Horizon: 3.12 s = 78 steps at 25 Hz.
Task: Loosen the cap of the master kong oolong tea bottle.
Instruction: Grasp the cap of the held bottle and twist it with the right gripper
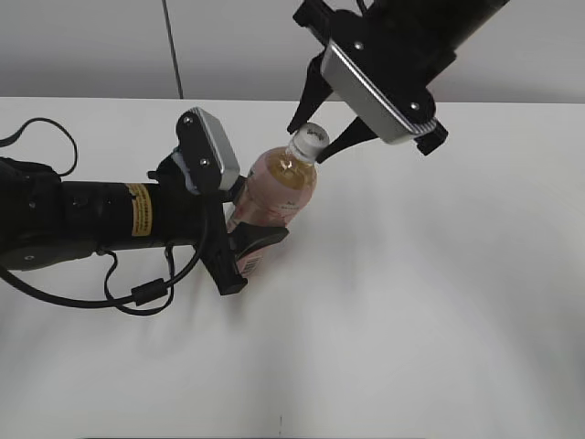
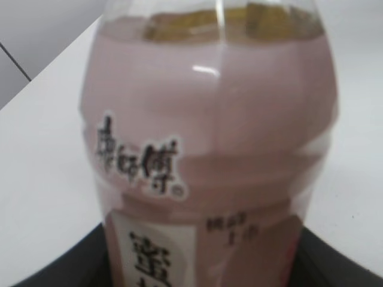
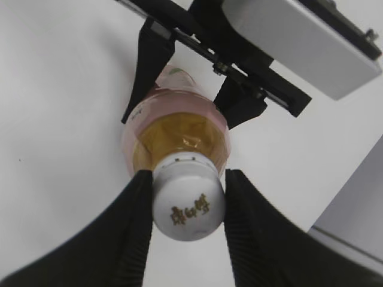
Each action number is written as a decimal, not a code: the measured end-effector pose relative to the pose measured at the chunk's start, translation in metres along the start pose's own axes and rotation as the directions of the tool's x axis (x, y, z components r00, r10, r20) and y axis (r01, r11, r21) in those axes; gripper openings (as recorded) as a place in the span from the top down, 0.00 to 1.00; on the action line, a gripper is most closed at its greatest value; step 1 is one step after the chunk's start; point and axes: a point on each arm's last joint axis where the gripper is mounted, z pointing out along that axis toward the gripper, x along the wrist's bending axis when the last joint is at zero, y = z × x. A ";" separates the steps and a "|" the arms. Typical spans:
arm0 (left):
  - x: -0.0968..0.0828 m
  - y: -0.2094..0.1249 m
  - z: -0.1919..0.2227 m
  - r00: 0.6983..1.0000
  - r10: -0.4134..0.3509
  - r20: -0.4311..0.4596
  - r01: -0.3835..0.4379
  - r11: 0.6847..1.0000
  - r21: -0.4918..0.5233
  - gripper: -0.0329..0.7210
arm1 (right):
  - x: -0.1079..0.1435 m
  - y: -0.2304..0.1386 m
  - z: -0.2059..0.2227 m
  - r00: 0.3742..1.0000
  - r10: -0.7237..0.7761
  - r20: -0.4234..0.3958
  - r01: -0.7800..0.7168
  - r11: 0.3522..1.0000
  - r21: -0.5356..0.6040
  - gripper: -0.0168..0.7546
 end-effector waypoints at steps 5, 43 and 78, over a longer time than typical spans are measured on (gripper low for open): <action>0.000 0.000 0.000 1.000 0.000 0.000 0.000 1.000 0.000 0.44 | 0.000 0.000 0.000 0.958 -0.287 -0.001 0.287 0.958 0.004 0.62; 0.001 0.005 0.000 1.000 0.005 0.004 -0.005 0.999 -0.035 0.44 | -0.005 0.016 -0.031 0.978 -0.207 0.032 0.206 0.978 0.015 0.23; 0.001 0.005 0.000 1.000 0.005 0.004 -0.005 0.999 -0.033 0.44 | -0.001 0.012 -0.017 -0.948 0.317 -0.012 -0.317 -0.948 0.035 0.22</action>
